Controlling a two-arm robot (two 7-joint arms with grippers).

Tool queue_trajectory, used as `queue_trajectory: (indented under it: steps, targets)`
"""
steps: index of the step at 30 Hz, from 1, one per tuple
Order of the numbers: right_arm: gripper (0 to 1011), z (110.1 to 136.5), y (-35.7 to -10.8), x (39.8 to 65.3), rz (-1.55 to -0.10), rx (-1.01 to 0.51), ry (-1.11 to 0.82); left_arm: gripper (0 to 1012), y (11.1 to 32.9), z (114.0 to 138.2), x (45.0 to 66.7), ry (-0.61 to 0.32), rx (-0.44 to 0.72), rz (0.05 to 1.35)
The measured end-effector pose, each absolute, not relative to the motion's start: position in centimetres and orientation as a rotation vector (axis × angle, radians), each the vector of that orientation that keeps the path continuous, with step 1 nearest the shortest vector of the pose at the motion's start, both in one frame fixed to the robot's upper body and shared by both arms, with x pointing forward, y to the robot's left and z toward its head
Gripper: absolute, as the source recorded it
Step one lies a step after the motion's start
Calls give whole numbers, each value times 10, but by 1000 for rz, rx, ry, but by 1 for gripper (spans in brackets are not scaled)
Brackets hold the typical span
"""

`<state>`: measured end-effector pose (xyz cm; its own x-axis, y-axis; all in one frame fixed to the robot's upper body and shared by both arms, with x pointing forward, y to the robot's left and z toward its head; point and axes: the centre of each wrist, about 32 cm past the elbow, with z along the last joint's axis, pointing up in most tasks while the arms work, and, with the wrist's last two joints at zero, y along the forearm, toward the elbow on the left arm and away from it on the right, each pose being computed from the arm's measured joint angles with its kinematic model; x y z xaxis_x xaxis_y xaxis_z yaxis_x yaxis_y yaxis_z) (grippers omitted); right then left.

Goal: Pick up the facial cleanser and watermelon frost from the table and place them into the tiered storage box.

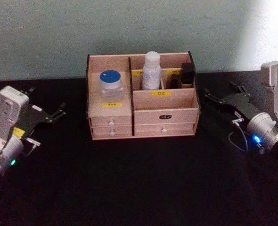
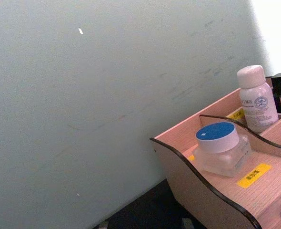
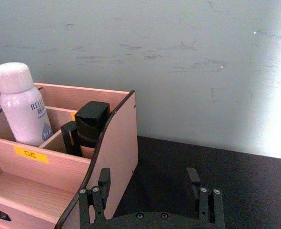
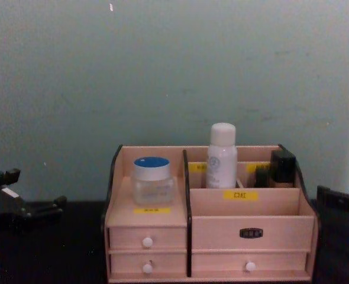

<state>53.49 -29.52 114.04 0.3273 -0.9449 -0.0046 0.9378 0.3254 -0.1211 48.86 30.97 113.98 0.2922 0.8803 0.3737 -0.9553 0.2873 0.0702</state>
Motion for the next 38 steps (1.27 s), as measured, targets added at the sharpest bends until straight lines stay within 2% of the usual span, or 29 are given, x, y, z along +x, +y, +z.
queue_trajectory:
  steps: [38]
  targets:
    - [1002, 1140, -295, 535, -1236, -103, 79, 1001, 310, 1140, 489, -285, 304, 1248]
